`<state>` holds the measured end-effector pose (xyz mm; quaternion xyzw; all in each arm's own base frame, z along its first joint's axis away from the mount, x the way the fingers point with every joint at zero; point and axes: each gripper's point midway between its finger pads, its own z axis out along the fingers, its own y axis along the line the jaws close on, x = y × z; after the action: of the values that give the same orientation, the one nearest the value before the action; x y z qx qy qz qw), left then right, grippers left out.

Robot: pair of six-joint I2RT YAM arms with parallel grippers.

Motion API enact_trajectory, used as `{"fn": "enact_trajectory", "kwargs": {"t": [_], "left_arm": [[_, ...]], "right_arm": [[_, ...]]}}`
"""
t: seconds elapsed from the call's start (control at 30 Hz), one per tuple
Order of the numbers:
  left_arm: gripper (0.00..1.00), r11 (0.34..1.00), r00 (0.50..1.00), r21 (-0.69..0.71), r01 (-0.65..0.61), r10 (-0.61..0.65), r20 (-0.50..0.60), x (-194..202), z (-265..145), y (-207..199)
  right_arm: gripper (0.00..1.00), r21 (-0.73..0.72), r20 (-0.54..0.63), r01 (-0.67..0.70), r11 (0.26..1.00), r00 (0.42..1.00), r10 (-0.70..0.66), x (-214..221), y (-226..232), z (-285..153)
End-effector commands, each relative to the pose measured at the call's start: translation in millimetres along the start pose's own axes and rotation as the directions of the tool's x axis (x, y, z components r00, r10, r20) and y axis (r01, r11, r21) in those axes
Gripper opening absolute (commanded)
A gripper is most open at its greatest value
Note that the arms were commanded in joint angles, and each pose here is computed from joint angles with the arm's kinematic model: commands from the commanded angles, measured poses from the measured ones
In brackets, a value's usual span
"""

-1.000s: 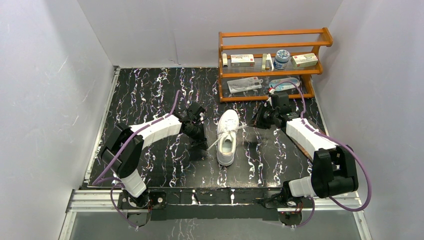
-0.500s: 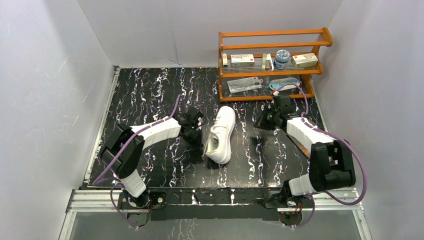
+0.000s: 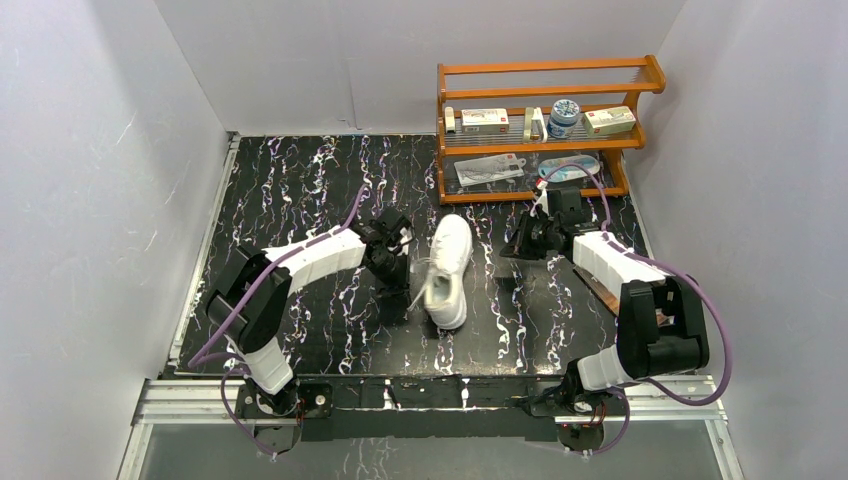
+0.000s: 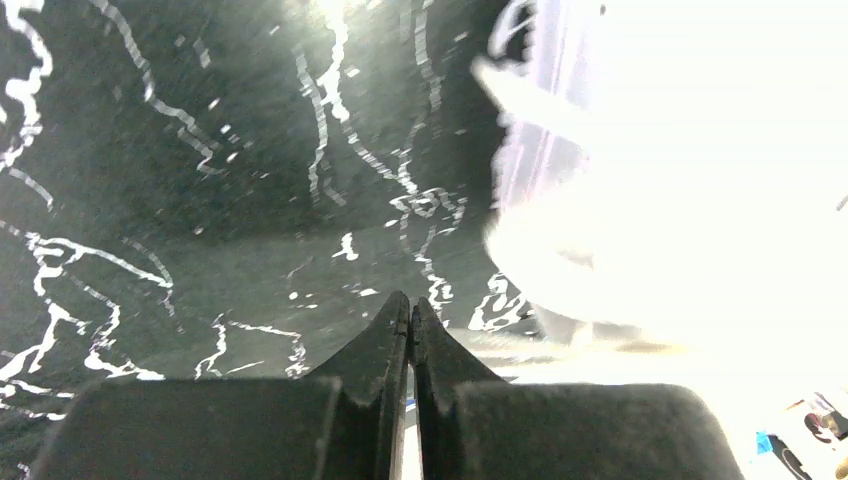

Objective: Tie the shoes

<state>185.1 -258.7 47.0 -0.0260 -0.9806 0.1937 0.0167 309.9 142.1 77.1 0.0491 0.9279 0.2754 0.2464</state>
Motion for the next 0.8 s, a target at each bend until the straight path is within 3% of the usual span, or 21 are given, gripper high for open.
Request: {"fn": "enact_trajectory", "kwargs": {"t": [0.0, 0.17, 0.27, 0.4, 0.6, 0.77], "left_arm": [[0.00, 0.997, 1.000, 0.065, -0.028, 0.028, -0.003, -6, -14, -22], [0.00, 0.996, 0.999, 0.089, -0.030, 0.031, -0.010, -10, -12, -29], [0.00, 0.996, 0.999, 0.088, -0.020, 0.023, -0.030, -7, -9, -28], [0.00, 0.996, 0.999, 0.084, -0.021, 0.024, -0.029, -6, -9, -26], [0.00, 0.997, 0.999, 0.080, -0.014, 0.016, -0.033, -4, -9, -25], [0.00, 0.996, 1.000, 0.090, -0.016, 0.018, -0.019, -8, -11, -29]], "right_arm": [[0.08, -0.207, 0.010, 0.139, 0.968, 0.990, -0.140, -13, 51, -28], [0.45, -0.332, 0.017, 0.125, 0.935, 0.992, -0.126, -15, 81, -42], [0.58, -0.404, 0.039, 0.128, 0.906, 0.992, -0.123, -24, 101, -48], [0.66, -0.422, -0.005, 0.255, 0.870, 0.959, -0.284, -14, 135, -31], [0.69, -0.271, -0.028, 0.577, 0.770, 0.795, -0.606, -8, 166, 2], [0.68, -0.245, -0.093, 0.713, 0.657, 0.657, -0.748, 8, 165, 18]]}}
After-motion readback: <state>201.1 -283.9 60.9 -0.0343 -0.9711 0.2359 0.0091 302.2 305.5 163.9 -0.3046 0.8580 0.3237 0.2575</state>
